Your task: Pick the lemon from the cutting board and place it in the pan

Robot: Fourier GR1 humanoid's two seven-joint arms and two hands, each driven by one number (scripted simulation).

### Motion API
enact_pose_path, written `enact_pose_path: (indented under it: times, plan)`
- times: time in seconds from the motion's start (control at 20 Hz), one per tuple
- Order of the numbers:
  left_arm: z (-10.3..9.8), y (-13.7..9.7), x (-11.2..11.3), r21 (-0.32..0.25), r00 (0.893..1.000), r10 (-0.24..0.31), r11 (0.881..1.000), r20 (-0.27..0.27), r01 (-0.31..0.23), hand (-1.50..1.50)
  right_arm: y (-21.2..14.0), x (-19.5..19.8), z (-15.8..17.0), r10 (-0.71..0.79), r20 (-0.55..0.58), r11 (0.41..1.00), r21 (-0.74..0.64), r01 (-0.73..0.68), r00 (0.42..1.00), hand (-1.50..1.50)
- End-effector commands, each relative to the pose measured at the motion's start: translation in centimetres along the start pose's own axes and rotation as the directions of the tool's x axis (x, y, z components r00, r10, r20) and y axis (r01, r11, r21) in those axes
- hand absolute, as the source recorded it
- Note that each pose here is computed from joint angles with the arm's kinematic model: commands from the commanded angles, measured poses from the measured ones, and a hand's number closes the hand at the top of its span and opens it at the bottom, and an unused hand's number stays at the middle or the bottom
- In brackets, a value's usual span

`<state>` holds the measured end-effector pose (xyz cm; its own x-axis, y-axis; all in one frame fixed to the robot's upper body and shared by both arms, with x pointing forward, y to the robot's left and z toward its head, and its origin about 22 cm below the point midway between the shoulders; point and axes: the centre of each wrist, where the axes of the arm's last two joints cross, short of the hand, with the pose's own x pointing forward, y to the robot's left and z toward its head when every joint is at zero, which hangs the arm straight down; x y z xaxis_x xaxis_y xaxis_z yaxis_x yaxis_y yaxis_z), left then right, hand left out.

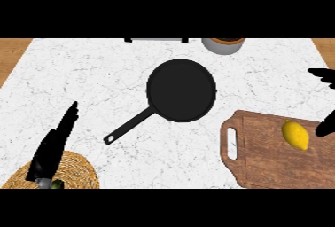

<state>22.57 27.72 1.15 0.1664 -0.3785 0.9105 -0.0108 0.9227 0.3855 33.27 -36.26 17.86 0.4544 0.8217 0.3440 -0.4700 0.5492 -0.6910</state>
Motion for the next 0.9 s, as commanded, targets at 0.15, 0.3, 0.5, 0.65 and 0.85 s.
enact_pose_path:
  times: [0.15, 0.3, 0.5, 0.65, 0.85]
  plan:
    - [0.9, -0.5, 0.2, 0.000, 1.000, 0.005, 1.000, -0.003, -0.005, 0.00, 0.2, 1.7, -1.4, 0.139, -0.109, 0.983, 0.132, -0.124, 0.984, -1.50]
    - [1.0, -1.2, -1.0, 0.003, 1.000, 0.005, 1.000, -0.011, -0.005, 0.00, 2.5, 2.3, -2.0, 0.172, -0.109, 0.978, 0.141, -0.156, 0.979, -1.50]
    - [0.1, -0.6, -0.7, -0.005, 1.000, 0.019, 1.000, -0.003, -0.019, 0.00, 2.6, 2.2, -3.7, 0.152, -0.120, 0.975, 0.181, -0.129, 0.981, -1.50]
    - [0.5, 0.2, -2.3, 0.009, 1.000, 0.011, 1.000, 0.001, -0.011, 0.00, 3.1, 3.7, -2.5, 0.205, -0.131, 0.968, 0.174, -0.181, 0.970, -1.50]
    - [0.7, 0.5, 0.0, -0.009, 1.000, 0.017, 1.000, -0.006, -0.017, 0.00, 5.8, 3.5, -4.5, 0.248, -0.210, 0.957, 0.205, -0.206, 0.946, -1.50]
